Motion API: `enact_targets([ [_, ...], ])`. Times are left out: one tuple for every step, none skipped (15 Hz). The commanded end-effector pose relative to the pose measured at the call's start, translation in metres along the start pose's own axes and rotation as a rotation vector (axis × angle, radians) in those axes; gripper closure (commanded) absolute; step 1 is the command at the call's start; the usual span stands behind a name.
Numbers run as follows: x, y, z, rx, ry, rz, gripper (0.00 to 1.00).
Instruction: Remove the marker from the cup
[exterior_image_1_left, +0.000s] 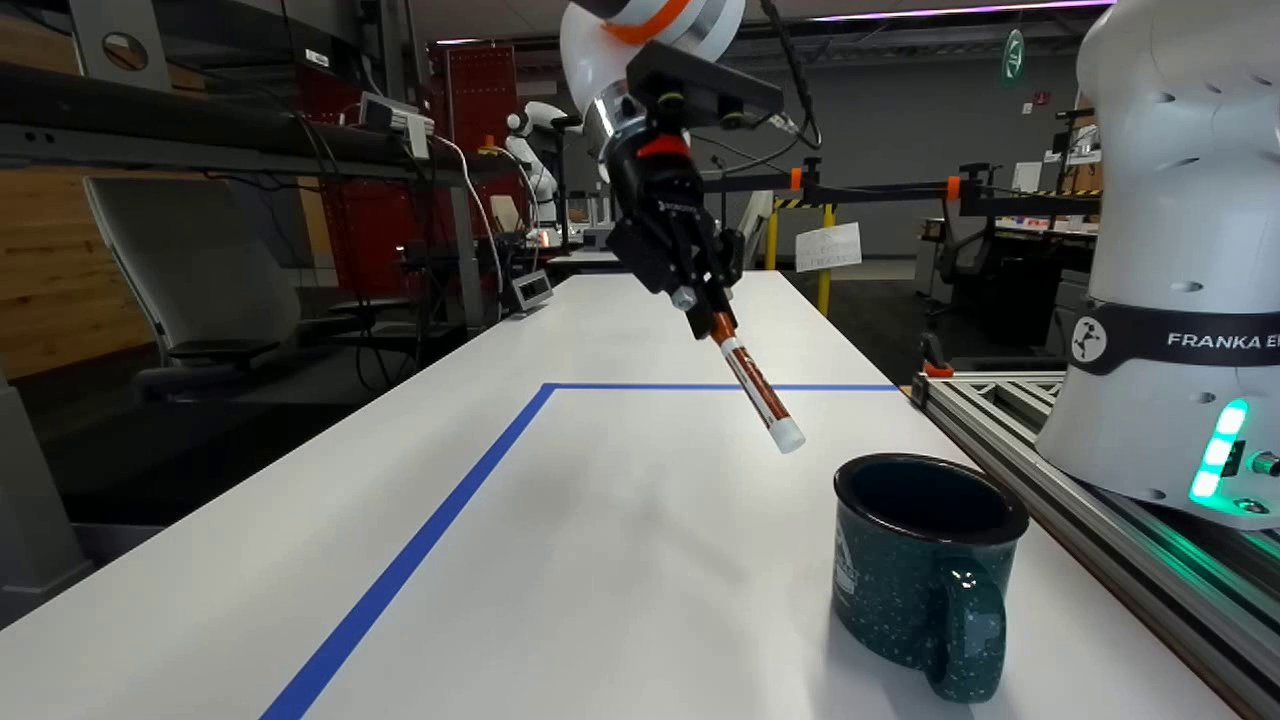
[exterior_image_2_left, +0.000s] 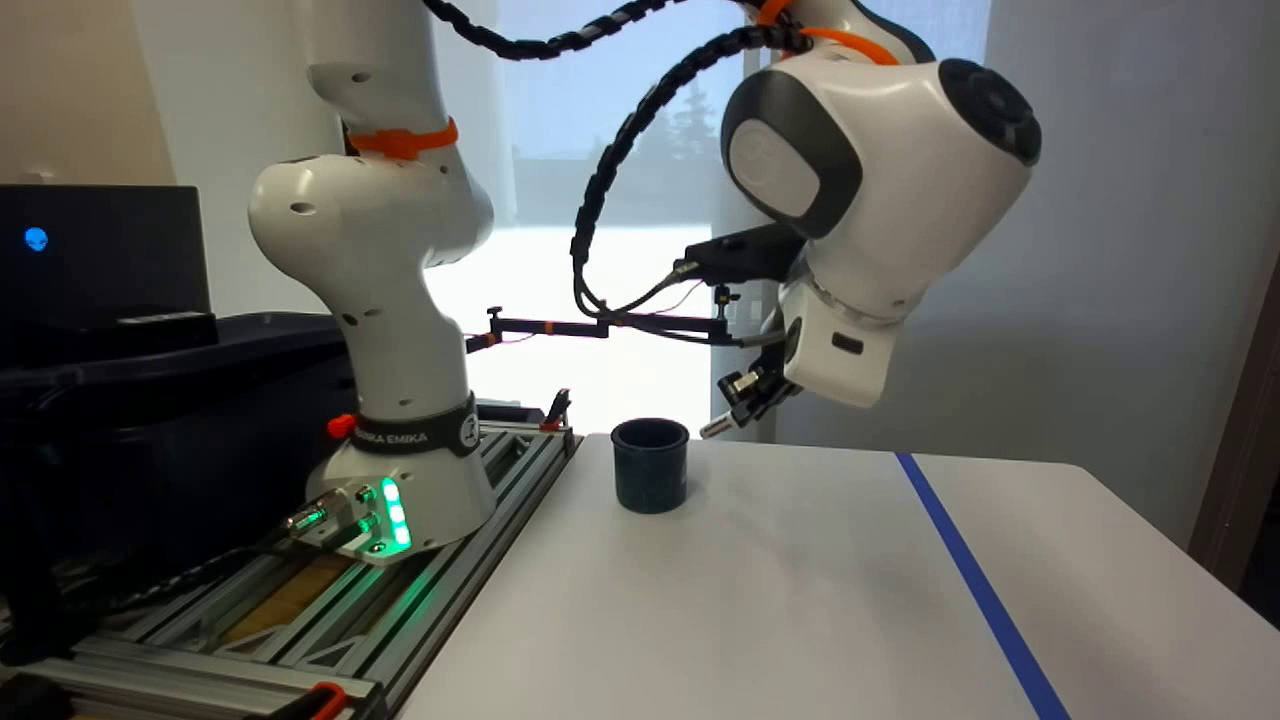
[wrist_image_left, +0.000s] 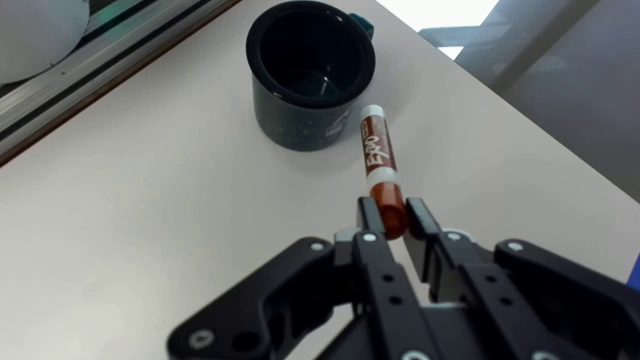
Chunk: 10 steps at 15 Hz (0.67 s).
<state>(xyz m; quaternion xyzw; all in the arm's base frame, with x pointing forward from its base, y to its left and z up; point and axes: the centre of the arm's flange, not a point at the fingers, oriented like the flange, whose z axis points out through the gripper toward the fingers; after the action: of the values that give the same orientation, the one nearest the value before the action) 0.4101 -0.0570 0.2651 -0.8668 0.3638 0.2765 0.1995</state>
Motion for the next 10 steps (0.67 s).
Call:
enact_targets([
  [0.042,0.002,0.013,0.025,-0.064,0.095,0.95],
  [0.050,0.004,0.017,0.025,-0.067,0.114,0.95],
  [0.060,0.007,0.022,0.022,-0.066,0.131,0.95],
  [0.070,0.008,0.026,0.016,-0.066,0.150,0.95],
  [0.078,0.010,0.030,0.008,-0.063,0.166,0.95],
  [0.087,0.012,0.035,0.000,-0.061,0.185,0.95],
  [0.094,0.013,0.039,-0.006,-0.054,0.202,0.95],
  [0.102,0.015,0.044,-0.015,-0.052,0.222,0.95],
  [0.109,0.017,0.048,-0.020,-0.043,0.236,0.95],
  [0.117,0.019,0.054,-0.027,-0.036,0.253,0.95],
])
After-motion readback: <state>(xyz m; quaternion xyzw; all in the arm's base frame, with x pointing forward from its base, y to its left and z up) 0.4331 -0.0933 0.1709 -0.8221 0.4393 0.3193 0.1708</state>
